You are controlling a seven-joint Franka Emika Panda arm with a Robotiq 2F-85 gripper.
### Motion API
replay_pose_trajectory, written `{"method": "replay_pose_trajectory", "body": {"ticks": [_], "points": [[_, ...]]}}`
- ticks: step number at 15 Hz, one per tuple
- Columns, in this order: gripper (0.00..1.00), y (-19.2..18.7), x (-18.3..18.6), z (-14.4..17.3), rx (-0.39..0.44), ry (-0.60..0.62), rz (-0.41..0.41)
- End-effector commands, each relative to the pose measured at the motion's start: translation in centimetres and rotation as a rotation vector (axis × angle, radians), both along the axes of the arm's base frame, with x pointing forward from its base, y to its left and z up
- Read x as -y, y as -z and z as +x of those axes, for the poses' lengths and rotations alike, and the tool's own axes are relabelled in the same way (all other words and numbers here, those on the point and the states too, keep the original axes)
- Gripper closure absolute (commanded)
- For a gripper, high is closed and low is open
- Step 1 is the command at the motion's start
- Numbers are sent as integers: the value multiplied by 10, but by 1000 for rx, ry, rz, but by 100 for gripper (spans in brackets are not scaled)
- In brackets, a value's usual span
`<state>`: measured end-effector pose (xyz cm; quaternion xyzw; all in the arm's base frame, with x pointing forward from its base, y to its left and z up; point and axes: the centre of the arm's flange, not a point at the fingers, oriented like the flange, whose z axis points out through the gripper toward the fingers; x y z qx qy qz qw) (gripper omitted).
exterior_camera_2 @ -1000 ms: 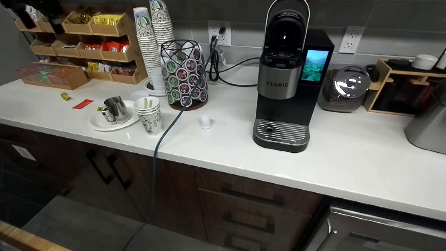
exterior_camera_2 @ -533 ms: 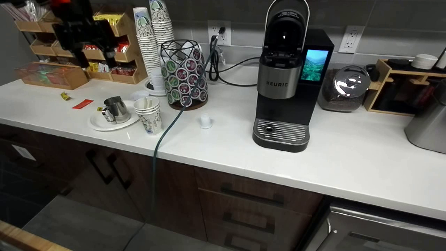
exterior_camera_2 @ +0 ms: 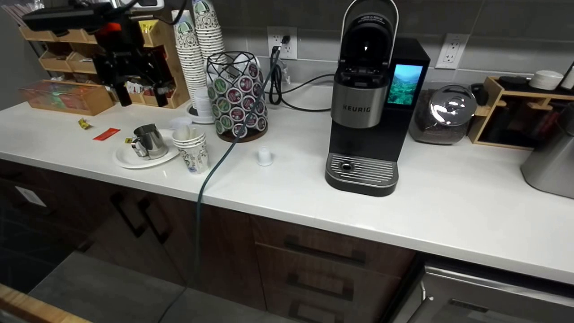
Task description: Pick up one plastic spoon from the stacked cup and put it in the silver milk jug
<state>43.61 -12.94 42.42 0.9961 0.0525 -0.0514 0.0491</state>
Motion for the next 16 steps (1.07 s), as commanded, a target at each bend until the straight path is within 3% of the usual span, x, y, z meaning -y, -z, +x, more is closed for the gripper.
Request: {"method": "replay_pose_trajectory", "body": {"ticks": [1,7,10,12,16], "points": [[0,23,1,11,4,-189,74],[0,57,8,43,24,-440,227],[0,70,11,56,13,-491,242],[10,76,15,65,24,-488,241],[12,83,25,80,38,-475,219]]}}
